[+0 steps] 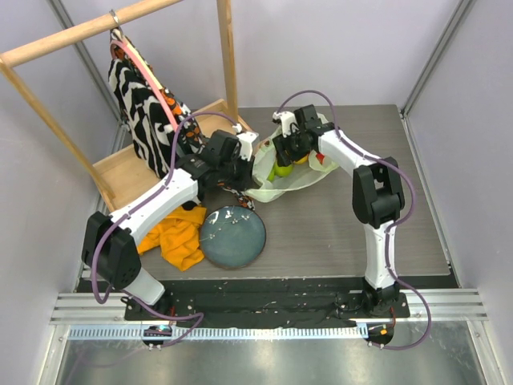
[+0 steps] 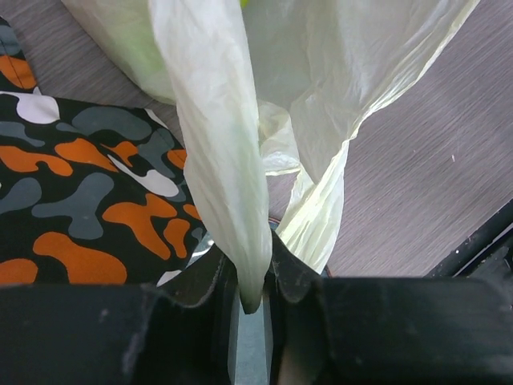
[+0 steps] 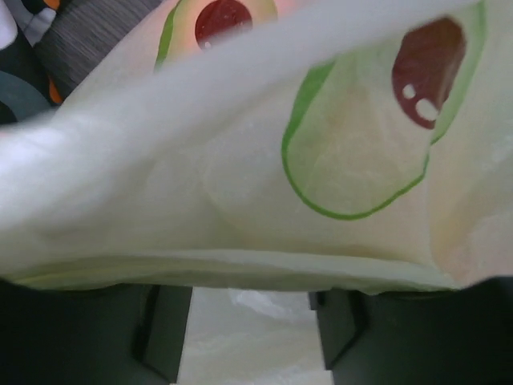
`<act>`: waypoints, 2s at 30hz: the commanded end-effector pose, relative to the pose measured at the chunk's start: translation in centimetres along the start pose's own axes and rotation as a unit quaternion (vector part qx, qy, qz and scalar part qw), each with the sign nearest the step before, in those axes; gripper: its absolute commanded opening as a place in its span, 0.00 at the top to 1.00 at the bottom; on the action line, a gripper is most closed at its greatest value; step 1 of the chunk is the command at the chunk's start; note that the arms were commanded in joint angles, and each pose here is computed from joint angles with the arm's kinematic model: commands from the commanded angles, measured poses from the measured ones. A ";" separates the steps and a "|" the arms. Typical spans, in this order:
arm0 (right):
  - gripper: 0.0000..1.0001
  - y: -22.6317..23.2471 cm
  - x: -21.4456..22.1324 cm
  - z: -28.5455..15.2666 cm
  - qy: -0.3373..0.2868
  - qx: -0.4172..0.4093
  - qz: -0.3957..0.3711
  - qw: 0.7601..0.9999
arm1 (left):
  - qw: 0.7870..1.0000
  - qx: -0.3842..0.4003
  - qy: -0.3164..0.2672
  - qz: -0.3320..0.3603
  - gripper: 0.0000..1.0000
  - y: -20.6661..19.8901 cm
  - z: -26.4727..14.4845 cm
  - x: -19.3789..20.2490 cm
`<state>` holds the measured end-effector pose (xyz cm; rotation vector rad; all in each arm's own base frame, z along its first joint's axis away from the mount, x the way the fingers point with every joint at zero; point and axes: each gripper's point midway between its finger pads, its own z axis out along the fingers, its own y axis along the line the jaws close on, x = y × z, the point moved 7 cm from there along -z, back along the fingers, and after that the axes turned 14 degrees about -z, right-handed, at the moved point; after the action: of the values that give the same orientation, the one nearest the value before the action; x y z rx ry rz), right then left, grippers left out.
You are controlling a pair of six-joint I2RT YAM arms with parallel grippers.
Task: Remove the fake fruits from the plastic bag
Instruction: Take out the fake fruit from the plastic bag, then place the fake fruit on the plate.
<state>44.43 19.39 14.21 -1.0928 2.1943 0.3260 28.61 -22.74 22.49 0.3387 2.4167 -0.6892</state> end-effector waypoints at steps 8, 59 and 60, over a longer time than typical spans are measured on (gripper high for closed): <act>0.91 -0.4 -4.5 -5.9 -0.049 0.051 -0.043 0.997 | 0.996 0.009 -0.064 0.060 0.57 -1.1 -2.1 -3.9; 0.93 32.1 -7.2 0.6 0.013 -0.228 -0.478 0.848 | 0.843 -0.034 -0.533 -0.067 0.00 0.5 -36.1 -5.0; 0.92 32.0 -7.2 0.7 0.013 -0.221 -0.479 0.850 | 0.844 -0.029 -0.531 -0.072 0.00 0.5 -35.9 -5.0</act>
<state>22.18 42.51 15.73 -2.3159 1.4212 0.4695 15.45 -2.42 49.59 -0.2549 1.4025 -0.5467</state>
